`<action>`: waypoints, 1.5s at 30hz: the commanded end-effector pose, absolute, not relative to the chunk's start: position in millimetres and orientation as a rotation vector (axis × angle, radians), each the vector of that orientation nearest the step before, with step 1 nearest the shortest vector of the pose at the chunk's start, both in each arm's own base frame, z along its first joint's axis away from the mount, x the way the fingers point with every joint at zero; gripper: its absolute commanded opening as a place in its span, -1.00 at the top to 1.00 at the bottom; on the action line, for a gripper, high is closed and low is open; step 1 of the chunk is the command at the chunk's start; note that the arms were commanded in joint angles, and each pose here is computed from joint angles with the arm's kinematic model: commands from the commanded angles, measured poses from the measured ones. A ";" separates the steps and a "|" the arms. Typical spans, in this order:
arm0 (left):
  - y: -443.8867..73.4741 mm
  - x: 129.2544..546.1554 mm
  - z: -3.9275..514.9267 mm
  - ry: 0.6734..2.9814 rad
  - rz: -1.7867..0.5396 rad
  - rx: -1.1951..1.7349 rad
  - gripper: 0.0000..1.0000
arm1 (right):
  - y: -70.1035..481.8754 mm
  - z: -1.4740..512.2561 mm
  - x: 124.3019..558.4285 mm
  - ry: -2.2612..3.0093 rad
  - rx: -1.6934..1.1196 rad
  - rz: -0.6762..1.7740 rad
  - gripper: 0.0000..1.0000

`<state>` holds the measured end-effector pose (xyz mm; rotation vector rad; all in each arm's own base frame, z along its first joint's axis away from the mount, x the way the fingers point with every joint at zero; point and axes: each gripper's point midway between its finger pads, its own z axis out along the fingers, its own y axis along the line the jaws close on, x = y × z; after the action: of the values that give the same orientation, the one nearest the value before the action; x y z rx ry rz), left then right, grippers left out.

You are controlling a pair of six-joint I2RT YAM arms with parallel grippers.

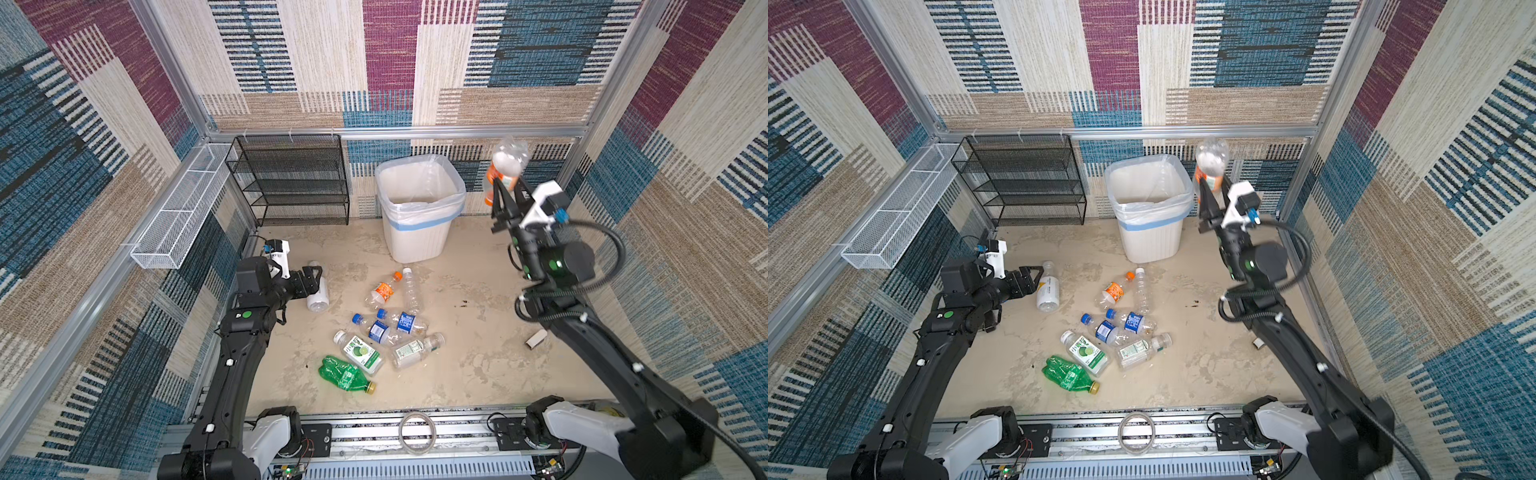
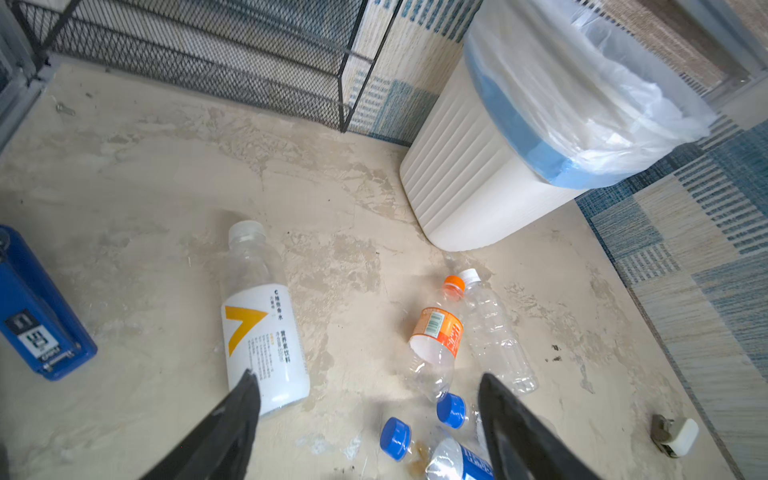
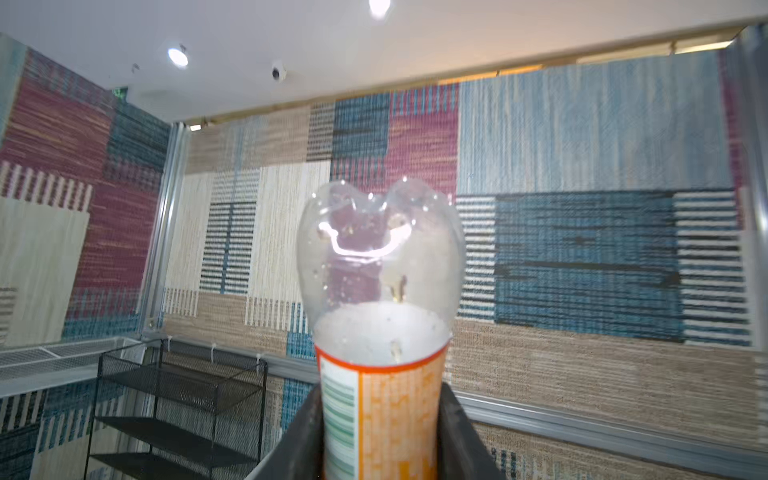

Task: Throw the plastic bottles in the bin
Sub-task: 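Lift the orange-label bottle over the bin and open the right gripper, then grasp the white yellow-chevron bottle with the left gripper while the right arm withdraws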

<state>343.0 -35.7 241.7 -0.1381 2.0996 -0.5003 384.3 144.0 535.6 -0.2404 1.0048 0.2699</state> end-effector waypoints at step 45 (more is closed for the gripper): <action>-17.5 403.8 77.9 2.507 -0.422 -0.517 -0.61 | 81.3 306.3 397.7 1.756 -0.069 0.369 -0.77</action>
<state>391.0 -21.2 78.1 -0.5187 2.5291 -0.4480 398.2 81.5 302.0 -0.0823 1.7783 0.3518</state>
